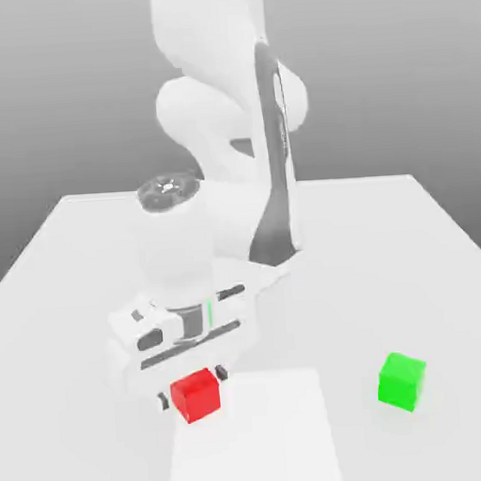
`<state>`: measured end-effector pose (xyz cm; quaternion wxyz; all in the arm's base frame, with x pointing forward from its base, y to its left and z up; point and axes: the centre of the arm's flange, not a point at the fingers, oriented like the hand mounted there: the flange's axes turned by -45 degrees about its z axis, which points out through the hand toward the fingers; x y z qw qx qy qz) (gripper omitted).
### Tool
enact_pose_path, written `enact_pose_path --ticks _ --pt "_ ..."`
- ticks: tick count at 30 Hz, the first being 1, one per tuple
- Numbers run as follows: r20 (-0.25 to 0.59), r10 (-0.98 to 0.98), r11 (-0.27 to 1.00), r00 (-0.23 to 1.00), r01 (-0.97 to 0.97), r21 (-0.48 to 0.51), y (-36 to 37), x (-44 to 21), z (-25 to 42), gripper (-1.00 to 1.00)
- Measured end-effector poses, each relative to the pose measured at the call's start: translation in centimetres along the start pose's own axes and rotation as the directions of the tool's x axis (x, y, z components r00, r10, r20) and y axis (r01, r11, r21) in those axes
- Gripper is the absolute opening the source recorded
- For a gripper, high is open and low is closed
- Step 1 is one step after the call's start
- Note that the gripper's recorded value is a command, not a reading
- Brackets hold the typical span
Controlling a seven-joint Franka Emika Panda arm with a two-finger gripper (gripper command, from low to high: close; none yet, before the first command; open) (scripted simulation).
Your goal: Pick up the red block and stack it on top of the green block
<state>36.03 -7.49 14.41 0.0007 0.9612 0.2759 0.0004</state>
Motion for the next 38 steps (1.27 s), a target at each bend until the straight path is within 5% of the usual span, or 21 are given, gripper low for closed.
enact_pose_path --ticks 18,28,34,35,38 --pt "0.000 -0.016 1.000 1.000 0.016 0.002 -0.4 0.6 -6.5 -1.00" --pt "-0.001 -0.623 0.782 0.782 0.623 0.003 -23.8 13.7 -9.9 -1.00" --pt "-0.001 -0.642 0.767 0.767 0.642 0.003 -25.0 14.3 -4.9 -1.00" --pt "0.000 -0.641 0.767 0.767 0.641 0.003 -25.0 14.2 -4.1 1.00" --pt "0.000 -0.641 0.767 0.767 0.641 0.003 -25.0 14.2 -4.1 1.00"
